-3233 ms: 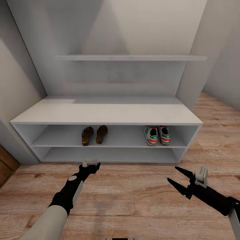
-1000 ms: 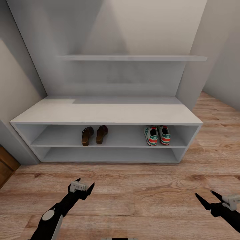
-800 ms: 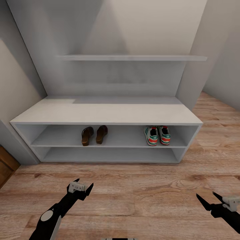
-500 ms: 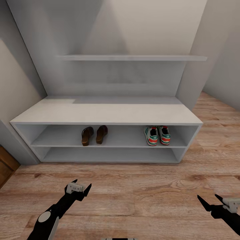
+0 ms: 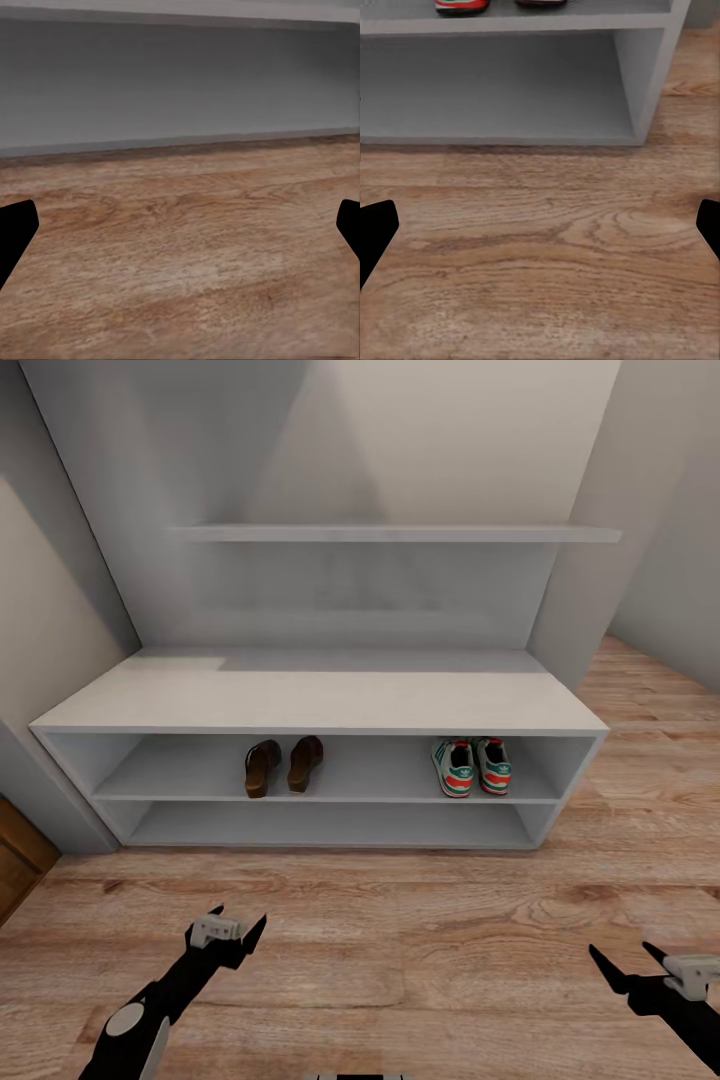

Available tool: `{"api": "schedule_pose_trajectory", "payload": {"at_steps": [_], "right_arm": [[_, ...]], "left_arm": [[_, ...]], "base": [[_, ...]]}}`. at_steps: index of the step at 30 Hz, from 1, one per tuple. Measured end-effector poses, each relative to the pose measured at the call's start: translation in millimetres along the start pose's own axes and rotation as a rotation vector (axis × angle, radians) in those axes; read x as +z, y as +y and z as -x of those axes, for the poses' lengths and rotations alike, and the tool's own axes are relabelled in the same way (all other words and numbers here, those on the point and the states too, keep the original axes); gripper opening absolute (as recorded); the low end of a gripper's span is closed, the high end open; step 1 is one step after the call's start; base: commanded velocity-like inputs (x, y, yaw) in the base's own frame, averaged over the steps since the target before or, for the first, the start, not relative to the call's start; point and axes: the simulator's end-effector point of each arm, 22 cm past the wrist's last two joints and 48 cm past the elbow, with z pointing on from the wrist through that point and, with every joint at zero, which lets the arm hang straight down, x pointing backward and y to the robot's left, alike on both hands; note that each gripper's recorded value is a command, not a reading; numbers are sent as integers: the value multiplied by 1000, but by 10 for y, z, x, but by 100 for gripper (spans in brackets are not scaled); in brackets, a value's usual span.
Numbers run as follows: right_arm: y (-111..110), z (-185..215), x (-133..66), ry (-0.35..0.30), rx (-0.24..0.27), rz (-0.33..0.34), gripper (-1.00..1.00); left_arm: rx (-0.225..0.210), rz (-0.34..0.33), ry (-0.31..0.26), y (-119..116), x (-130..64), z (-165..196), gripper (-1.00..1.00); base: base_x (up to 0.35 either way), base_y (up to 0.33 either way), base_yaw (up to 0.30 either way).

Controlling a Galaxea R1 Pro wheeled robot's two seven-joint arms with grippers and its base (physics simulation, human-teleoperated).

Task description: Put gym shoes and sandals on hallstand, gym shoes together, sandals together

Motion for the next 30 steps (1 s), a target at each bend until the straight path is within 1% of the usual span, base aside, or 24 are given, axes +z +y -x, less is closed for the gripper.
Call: {"api": "schedule_pose_trajectory", "payload": {"at_steps": [7,8,10,15,17,18,20,21,26,30], "right_arm": [[12,-9,7,-4,1,-5,100],[-6,-21,10,-5,4,-18,100],[-16,-26,11,-4,4,-24,100],[-23,-90,20,4,16,-37,100],[-33,-136,30,9,24,-47,100],[-33,-136,30,9,24,-47,100],[-53,-196,42,16,32,-62,100],[-62,-232,50,20,36,-71,100],[-61,-343,88,30,38,-94,100],[-48,-430,146,38,25,-124,100]], "left_arm": [[-7,3,5,11,-4,-35,100],[-8,4,1,15,-7,-49,100],[-9,3,1,6,-5,-65,100],[3,6,-30,5,-12,-74,100],[20,11,-71,11,-27,-79,100],[20,12,-72,11,-28,-78,100],[28,22,-107,27,-51,-136,100],[26,28,-113,37,-62,-195,100],[14,50,-118,91,-79,-347,100],[5,72,-119,151,-87,-424,100]], "base": [[0,0,0],[0,0,0],[0,0,0],[0,0,0],[0,0,0],[0,0,0],[0,0,0],[0,0,0],[0,0,0],[0,0,0]]}}
